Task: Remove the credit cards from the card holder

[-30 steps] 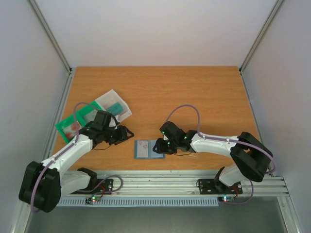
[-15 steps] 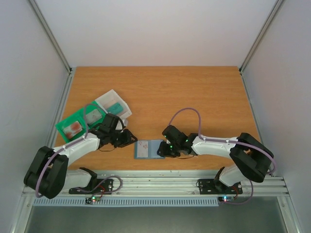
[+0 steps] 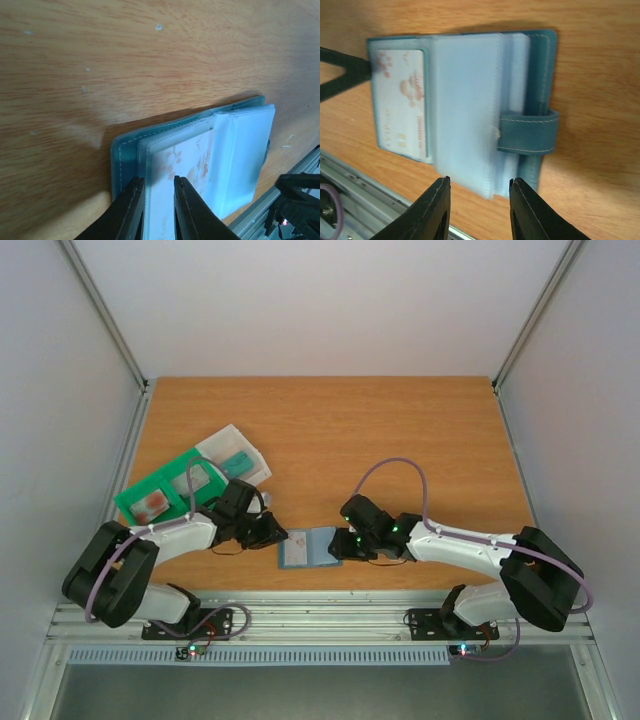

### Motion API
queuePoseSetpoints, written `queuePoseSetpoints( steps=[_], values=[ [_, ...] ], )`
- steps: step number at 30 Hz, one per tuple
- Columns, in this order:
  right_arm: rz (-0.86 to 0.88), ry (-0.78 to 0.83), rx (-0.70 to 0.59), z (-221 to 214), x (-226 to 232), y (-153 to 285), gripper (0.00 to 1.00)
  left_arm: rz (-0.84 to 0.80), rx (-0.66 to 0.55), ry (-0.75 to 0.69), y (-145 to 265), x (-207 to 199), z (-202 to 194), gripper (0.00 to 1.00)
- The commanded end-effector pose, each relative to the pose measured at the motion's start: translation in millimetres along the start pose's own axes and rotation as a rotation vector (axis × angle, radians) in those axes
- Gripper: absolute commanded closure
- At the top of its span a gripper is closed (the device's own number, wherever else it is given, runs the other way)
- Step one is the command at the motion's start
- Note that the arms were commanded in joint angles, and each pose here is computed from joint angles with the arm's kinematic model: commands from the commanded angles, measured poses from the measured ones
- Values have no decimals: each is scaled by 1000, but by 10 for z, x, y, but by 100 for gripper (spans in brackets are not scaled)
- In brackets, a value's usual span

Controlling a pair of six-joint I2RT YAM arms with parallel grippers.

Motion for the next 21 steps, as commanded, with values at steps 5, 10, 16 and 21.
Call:
queuePoseSetpoints(
  steps=[5, 10, 16, 21],
  values=[
    [98, 54, -30, 123, 347, 66, 67, -42, -22, -5, -107, -4, 29, 88],
    [184, 83, -22, 152, 537, 29, 71, -58, -22, -7, -158, -27, 29, 91],
    [168, 81, -23, 216, 584, -80, 74, -104, -4, -2, -207, -98, -11, 93],
    [148, 71, -18, 230, 548, -200, 76, -96, -39, 40, -108, -109, -18, 85]
  ],
)
Point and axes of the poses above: each gripper's point midway between its finger pads, its own y axis back along the fingers, its own x axis along the line the jaws close on, z = x × y, the point moved 4 cm from there along y, back along the fingers, and after that the axes turned 4 degrees about -y, right-handed, at the moved point
